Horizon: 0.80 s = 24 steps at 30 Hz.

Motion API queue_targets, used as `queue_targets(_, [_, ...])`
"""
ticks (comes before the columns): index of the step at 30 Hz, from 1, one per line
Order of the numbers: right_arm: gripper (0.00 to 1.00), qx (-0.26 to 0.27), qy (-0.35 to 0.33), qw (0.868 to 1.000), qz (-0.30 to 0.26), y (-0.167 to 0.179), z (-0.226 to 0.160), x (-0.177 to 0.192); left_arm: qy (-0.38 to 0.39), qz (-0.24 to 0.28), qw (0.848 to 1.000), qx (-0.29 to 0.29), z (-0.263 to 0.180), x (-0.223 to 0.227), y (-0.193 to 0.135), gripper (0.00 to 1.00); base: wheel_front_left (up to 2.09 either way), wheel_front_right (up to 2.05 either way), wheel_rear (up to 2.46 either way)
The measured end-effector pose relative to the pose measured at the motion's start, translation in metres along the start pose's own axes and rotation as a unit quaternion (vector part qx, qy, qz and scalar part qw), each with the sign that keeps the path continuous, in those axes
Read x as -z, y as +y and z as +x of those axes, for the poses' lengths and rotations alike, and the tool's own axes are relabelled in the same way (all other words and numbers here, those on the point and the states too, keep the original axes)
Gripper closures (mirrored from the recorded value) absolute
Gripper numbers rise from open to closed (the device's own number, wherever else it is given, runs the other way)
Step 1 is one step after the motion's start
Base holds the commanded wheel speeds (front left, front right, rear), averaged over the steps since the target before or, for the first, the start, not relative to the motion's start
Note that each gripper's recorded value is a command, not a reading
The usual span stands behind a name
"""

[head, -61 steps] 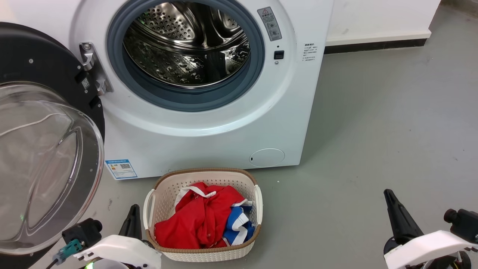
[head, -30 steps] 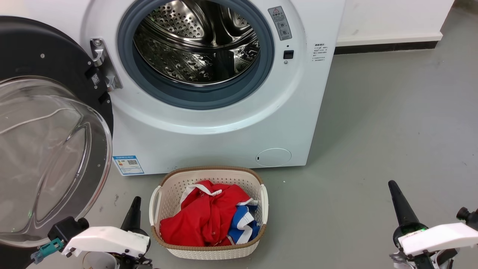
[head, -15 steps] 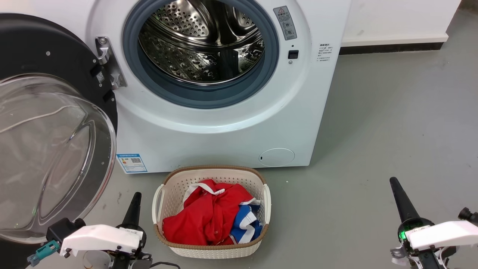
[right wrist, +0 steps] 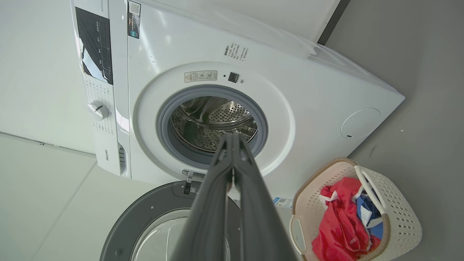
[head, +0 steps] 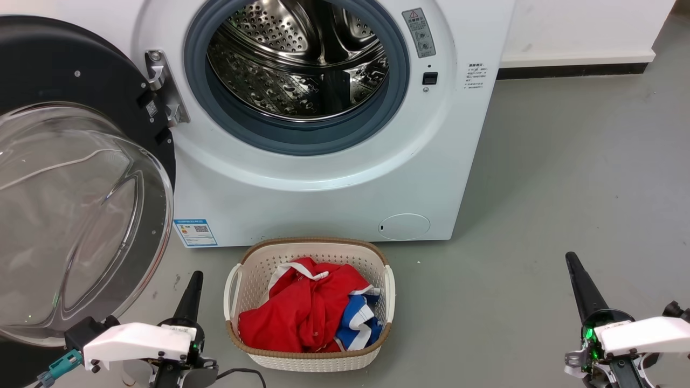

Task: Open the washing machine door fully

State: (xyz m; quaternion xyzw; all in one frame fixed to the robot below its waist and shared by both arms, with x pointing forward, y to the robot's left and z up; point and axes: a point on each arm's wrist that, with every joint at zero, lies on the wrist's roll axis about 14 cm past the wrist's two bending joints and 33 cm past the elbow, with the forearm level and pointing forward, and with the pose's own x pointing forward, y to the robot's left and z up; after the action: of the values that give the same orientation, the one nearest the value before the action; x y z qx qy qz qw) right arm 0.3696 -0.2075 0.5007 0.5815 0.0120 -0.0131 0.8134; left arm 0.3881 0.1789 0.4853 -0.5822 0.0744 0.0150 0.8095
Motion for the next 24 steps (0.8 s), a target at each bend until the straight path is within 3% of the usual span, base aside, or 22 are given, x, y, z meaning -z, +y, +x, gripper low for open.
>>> queue_targets(24, [1.0, -0.008, 0.0, 0.995, 0.098, 0.004, 0.01, 0.003, -0.022, -0.099, 0.994, 0.033, -0.002, -0.014, -0.007, 1.0, 0.0, 0.0, 0.0])
